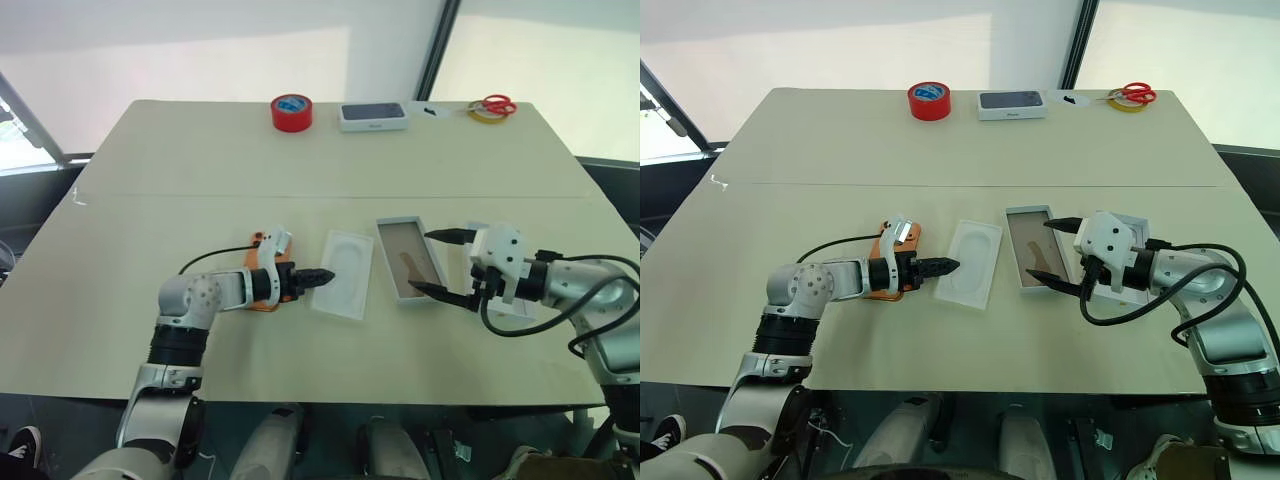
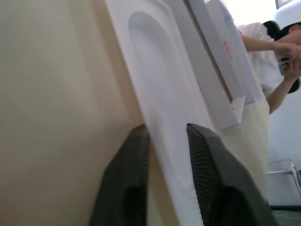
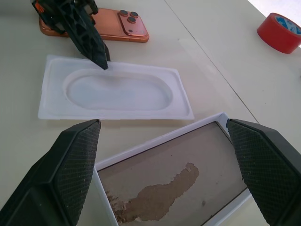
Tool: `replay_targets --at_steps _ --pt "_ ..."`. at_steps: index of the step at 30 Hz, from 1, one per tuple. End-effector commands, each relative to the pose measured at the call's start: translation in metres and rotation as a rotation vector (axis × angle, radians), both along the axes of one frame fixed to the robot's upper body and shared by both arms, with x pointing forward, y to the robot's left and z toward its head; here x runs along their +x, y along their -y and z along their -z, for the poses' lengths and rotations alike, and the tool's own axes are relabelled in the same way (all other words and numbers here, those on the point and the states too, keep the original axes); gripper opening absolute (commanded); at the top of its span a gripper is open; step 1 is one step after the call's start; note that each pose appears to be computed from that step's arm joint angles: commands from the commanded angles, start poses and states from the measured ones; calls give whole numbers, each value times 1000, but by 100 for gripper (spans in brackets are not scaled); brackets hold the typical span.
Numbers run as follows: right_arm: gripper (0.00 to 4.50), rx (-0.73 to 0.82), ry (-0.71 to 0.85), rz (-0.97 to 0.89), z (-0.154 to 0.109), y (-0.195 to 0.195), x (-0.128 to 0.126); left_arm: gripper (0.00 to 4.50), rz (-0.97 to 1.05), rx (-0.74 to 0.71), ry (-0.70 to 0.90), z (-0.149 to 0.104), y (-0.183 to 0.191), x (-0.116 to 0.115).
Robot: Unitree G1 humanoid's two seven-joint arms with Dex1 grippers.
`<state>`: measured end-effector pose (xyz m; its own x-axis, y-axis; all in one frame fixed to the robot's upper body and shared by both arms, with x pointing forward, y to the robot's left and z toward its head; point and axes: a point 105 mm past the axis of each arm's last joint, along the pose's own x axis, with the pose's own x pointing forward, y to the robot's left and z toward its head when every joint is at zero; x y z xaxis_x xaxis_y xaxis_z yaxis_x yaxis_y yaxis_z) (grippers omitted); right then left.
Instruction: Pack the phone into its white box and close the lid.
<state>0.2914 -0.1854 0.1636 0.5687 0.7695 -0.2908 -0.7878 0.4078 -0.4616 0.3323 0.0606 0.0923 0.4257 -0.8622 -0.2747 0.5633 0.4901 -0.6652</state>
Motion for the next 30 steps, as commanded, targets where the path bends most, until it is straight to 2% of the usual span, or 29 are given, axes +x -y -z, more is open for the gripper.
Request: replay_targets --at_steps 1,4,7,11,14,17,20,27,30 --pt "450 0 43 -10 -10 -3 -3 3 -30 2 -43 5 -3 1" --pt "450 -4 39 -14 -8 -4 -2 3 -62 9 -38 6 -7 5" --pt "450 -22 10 -52 1 -8 -4 3 -88 -56 -53 -3 -10 6" --pt "450 -137 -98 -133 35 -3 -8 3 -146 -142 -86 -14 -15 10" --pt "450 -208 -99 -169 45 0 -1 3 -162 -171 -66 -25 -14 11" --pt "450 -257 -175 -210 54 7 4 3 -175 -201 -53 -35 -15 9" --pt "364 -302 -218 -237 61 13 10 0 -197 -194 -26 -41 -17 7" --pt "2 -299 -295 -298 72 8 14 0 -240 -213 15 -50 -22 7" --pt "2 -217 -285 -309 66 -7 18 0 -250 -262 29 -60 -22 7"
